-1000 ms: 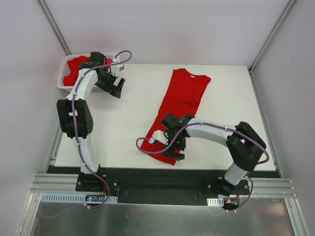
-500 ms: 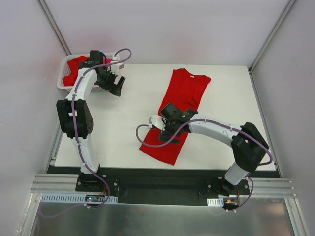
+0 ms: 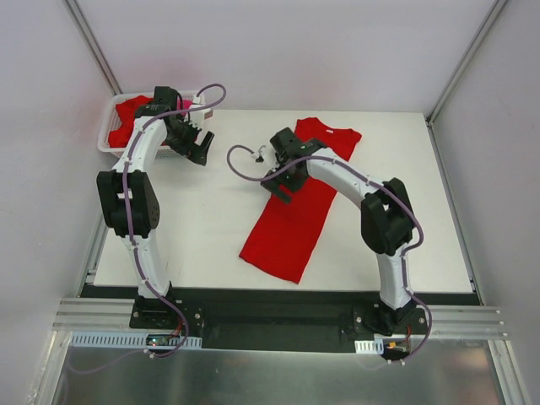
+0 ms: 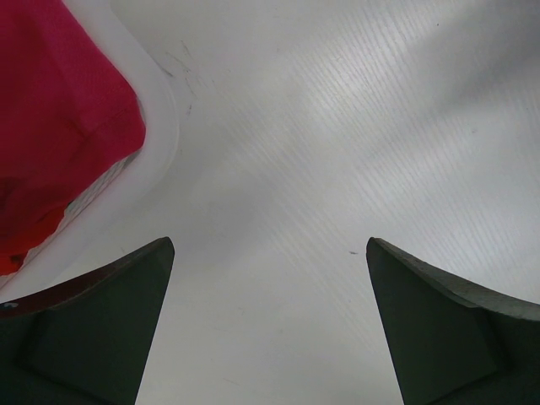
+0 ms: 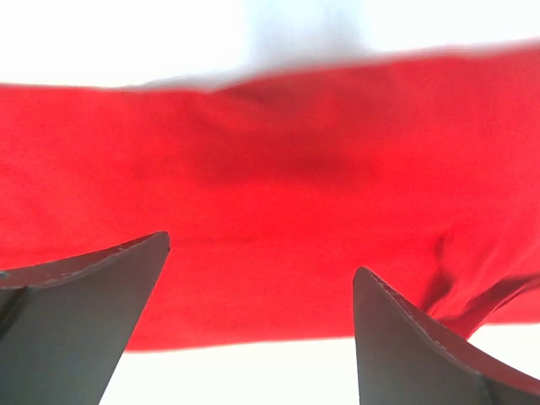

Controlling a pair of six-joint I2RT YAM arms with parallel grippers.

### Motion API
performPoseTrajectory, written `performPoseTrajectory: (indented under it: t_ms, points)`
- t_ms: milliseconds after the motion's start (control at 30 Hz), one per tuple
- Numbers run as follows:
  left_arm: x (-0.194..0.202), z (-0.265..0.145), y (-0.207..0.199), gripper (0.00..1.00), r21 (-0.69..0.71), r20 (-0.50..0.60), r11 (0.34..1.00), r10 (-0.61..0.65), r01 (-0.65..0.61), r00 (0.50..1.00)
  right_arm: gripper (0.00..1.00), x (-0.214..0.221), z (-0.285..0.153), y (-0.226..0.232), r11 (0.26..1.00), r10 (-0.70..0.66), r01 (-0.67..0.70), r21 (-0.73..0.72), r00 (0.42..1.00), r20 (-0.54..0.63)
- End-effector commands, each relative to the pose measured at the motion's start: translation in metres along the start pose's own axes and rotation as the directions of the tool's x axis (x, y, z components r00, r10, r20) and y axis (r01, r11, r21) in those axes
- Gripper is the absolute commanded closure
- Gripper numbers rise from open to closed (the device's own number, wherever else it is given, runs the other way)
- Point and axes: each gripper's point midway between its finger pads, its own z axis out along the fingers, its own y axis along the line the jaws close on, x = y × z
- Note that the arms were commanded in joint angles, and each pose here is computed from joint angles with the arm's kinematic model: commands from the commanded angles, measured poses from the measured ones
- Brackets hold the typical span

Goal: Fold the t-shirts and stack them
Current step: Rotate the tshirt 90 degrees

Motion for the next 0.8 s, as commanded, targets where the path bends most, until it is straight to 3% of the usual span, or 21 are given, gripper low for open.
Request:
performPoseTrajectory:
  t_ms: [0, 100, 200, 300, 333, 433, 467, 533, 567, 633, 667, 767]
  points:
    - [-0.013, -0.019, -0.001, 0.01, -0.026, 0.038, 0.998, 0.057, -0.057, 0.998, 0.04, 0.029, -0.053, 0.050, 0.928, 0.261, -0.294, -0.230, 0.951, -0.164]
    - [-0.007, -0.016, -0.001, 0.01, -0.026, 0.021, 0.998, 0.058, -0.057, 0.998, 0.04, 0.034, -0.060, 0.067, 0.875, 0.328, -0.382, -0.296, 0.919, -0.217]
    - [-0.004, -0.013, -0.003, 0.01, -0.016, 0.013, 0.999, 0.050, -0.050, 0.999, 0.04, 0.032, -0.063, 0.081, 0.884, 0.245, -0.303, -0.356, 0.949, -0.201]
    - [-0.005, -0.011, -0.005, 0.01, -0.013, 0.011, 0.999, 0.049, -0.049, 0.999, 0.04, 0.036, -0.058, 0.077, 0.927, 0.012, -0.066, -0.369, 0.989, -0.147]
    - [-0.006, -0.010, -0.006, 0.01, -0.012, 0.011, 0.999, 0.051, -0.051, 0.999, 0.04, 0.038, -0.055, 0.071, 0.920, -0.124, 0.079, -0.384, 0.988, -0.093]
    - [-0.009, -0.009, -0.009, 0.01, -0.017, 0.010, 0.997, 0.069, -0.069, 0.998, 0.04, 0.048, -0.047, 0.050, 0.891, -0.312, 0.269, -0.366, 0.948, -0.063]
    - [-0.010, -0.010, -0.011, 0.01, -0.017, 0.009, 0.997, 0.074, -0.074, 0.997, 0.04, 0.040, -0.051, 0.039, 0.839, -0.434, 0.407, -0.360, 0.901, 0.007]
    - [-0.012, -0.011, -0.013, 0.01, -0.018, 0.011, 0.996, 0.085, -0.085, 0.996, 0.04, 0.038, -0.057, 0.020, 0.798, -0.521, 0.505, -0.329, 0.852, 0.043]
    - [-0.011, -0.010, -0.015, 0.01, -0.014, 0.007, 0.996, 0.084, -0.084, 0.996, 0.04, 0.030, -0.060, 0.010, 0.726, -0.623, 0.620, -0.298, 0.776, 0.098]
    - [-0.012, -0.009, -0.018, 0.01, -0.013, 0.008, 0.996, 0.090, -0.090, 0.996, 0.04, 0.028, -0.063, 0.001, 0.639, -0.713, 0.720, -0.272, 0.687, 0.143]
    - [-0.010, -0.008, -0.018, 0.01, -0.012, 0.001, 0.996, 0.091, -0.091, 0.996, 0.04, 0.024, -0.065, 0.001, 0.557, -0.772, 0.792, -0.251, 0.605, 0.195]
    - [-0.008, -0.007, -0.021, 0.01, -0.016, -0.012, 0.994, 0.107, -0.107, 0.994, 0.04, 0.011, -0.069, 0.010, 0.403, -0.848, 0.896, -0.186, 0.442, 0.291]
